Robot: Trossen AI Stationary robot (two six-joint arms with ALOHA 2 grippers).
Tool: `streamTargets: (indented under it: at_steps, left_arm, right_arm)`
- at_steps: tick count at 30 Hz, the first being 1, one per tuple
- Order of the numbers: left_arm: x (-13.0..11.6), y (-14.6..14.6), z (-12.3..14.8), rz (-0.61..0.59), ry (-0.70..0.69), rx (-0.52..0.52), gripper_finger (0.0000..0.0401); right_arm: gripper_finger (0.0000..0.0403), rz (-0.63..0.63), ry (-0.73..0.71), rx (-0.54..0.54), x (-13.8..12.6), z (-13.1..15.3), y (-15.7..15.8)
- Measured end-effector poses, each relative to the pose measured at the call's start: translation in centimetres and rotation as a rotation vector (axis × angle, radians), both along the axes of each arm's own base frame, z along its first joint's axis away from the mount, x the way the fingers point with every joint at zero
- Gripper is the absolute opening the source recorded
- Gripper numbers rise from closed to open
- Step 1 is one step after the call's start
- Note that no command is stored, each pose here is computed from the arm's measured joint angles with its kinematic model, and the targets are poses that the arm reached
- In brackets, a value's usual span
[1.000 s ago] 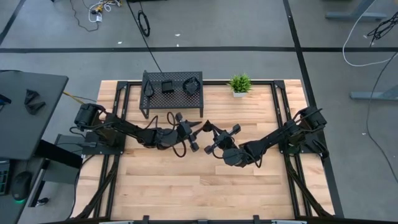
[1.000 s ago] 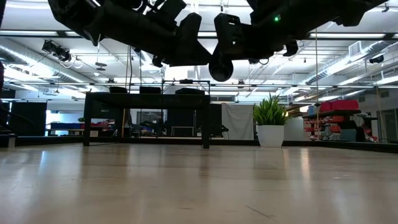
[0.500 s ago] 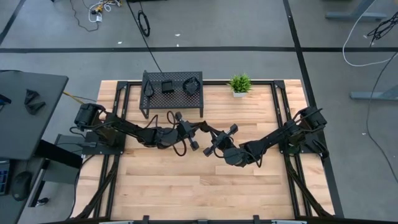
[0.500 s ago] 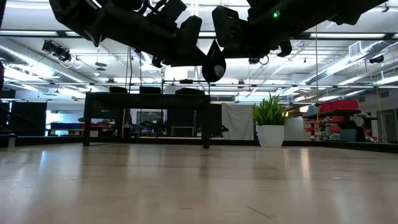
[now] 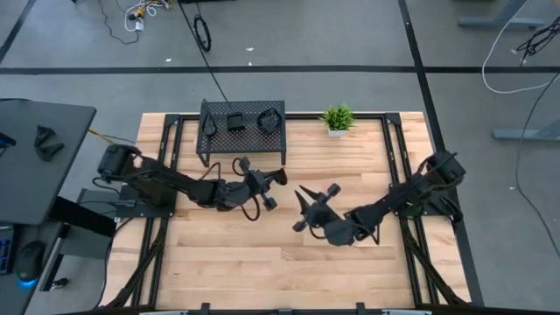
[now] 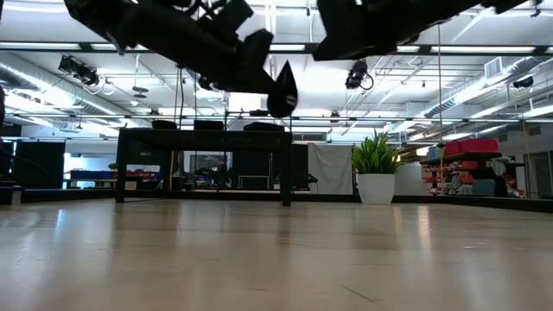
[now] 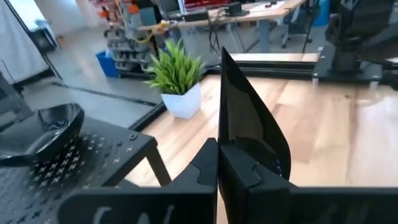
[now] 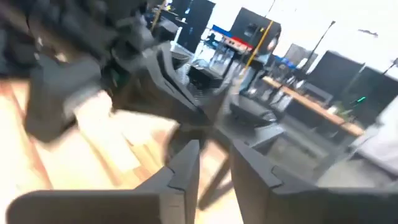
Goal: Pick & Place Mini shaped plates
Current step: Stack the black drop shaped plate on top of the black drop shaped plates on the shelf
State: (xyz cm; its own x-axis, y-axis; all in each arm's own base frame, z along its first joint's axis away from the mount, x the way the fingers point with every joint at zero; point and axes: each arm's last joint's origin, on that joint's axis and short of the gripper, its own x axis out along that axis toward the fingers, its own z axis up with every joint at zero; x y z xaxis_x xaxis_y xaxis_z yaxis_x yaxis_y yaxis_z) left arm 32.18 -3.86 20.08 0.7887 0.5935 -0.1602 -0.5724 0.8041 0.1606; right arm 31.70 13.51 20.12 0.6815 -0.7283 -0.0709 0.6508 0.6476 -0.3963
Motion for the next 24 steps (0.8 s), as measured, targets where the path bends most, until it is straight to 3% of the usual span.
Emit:
streamTargets:
  at_steps: [4, 9, 20, 24]
  left_arm:
    - [-1.8, 0.5, 1.8, 0.005, 0.035, -0.08, 0.0003]
    - [-5.9, 4.1, 5.0, 0.07, 0.077, -0.224, 0.0003]
    - [-14.0, 14.7, 10.5, 0.468, 0.341, -0.52, 0.0004]
    - [-15.8, 17.1, 11.2, 0.505, 0.334, -0.592, 0.0006]
  right_arm:
    - [0.0105, -0.047, 0.033, -0.055, -0.7, -0.1, 1.0]
    - [0.0106, -0.041, 0.003, -0.013, -0.9, -0.4, 1.1]
    - [0.0093, 0.013, -0.03, 0.1, -0.1, -1.0, -0.4]
    - [0.0091, 0.031, -0.029, 0.117, 0.1, -1.0, -0.5]
